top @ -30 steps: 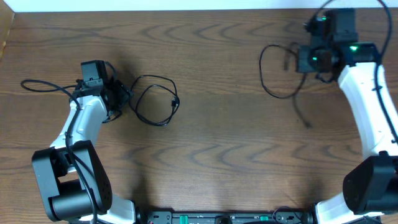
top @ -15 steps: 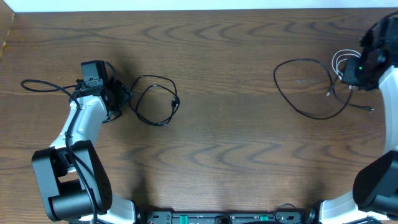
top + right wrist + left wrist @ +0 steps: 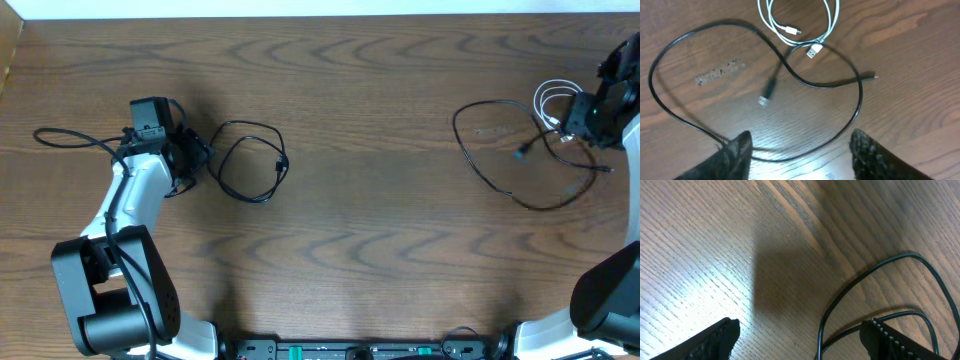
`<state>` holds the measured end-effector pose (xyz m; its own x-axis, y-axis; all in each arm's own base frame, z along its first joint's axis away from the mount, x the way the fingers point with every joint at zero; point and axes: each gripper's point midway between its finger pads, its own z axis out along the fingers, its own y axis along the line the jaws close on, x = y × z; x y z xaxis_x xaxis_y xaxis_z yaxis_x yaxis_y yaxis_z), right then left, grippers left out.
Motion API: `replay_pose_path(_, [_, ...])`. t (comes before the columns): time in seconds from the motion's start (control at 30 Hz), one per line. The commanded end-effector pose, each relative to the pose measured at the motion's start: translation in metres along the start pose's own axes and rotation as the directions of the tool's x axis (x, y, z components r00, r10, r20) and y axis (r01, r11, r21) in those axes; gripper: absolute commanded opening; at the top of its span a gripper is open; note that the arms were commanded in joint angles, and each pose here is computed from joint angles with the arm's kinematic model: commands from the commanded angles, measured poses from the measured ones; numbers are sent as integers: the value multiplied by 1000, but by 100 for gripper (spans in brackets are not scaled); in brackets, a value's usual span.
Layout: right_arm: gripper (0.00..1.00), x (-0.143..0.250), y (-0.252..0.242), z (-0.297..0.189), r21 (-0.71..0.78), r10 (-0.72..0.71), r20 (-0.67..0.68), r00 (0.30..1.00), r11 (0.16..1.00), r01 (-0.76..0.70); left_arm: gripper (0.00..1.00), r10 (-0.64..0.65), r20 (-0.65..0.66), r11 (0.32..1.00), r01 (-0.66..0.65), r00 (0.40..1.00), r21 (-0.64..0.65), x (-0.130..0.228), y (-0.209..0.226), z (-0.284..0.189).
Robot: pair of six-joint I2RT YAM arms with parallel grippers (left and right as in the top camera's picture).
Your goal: Untangle cables
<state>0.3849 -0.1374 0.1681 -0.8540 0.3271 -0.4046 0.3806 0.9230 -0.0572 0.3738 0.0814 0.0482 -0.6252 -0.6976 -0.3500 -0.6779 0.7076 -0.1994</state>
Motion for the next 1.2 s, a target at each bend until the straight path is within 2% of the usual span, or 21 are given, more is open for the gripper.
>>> replay_pose_path(0.0, [72,-4,0,-7,-2,20,22,1000,1000,-19,82,-11,-3,1000,11,1000,-3,2,1,0])
replay_pose_path(0.13, [73,-4,15,-7,-90,58,16,998,994,-56,82,-11,-3,1000,11,1000,-3,2,1,0])
replay_pose_path(0.4, [64,3,69,-1,-297,10,12,1000,955,-6,81,-11,-3,1000,11,1000,-3,2,1,0])
replay_pose_path(0.47, [60,8,85,3,-337,-13,12,1000,941,17,69,-11,-3,1000,11,1000,-3,2,1,0])
replay_pose_path(0.53, [52,14,100,8,-369,-39,14,999,928,41,51,-10,-3,1000,10,1000,-3,2,1,0])
replay_pose_path(0.57, [45,18,108,10,-387,-54,16,998,921,56,38,-9,-4,1000,9,1000,-3,3,0,0])
replay_pose_path(0.63, [22,26,127,15,-427,-85,24,996,900,88,8,-3,-5,1000,3,1000,0,4,-2,0])
replay_pose_path(0.7, [1,34,147,20,-463,-117,44,992,878,124,8,7,-7,1000,-7,1000,4,6,-5,0])
replay_pose_path(0.9, [2,65,214,32,-558,-172,117,978,803,208,8,36,-6,999,-36,999,19,12,-16,-1])
replay_pose_path(1.0, [12,81,251,30,-598,-204,180,962,754,272,8,40,-4,999,-39,999,22,12,-18,-1])
replay_pose_path(1.17, [18,109,309,12,-639,-275,312,909,648,415,8,39,-4,999,-39,999,22,12,-18,-1])
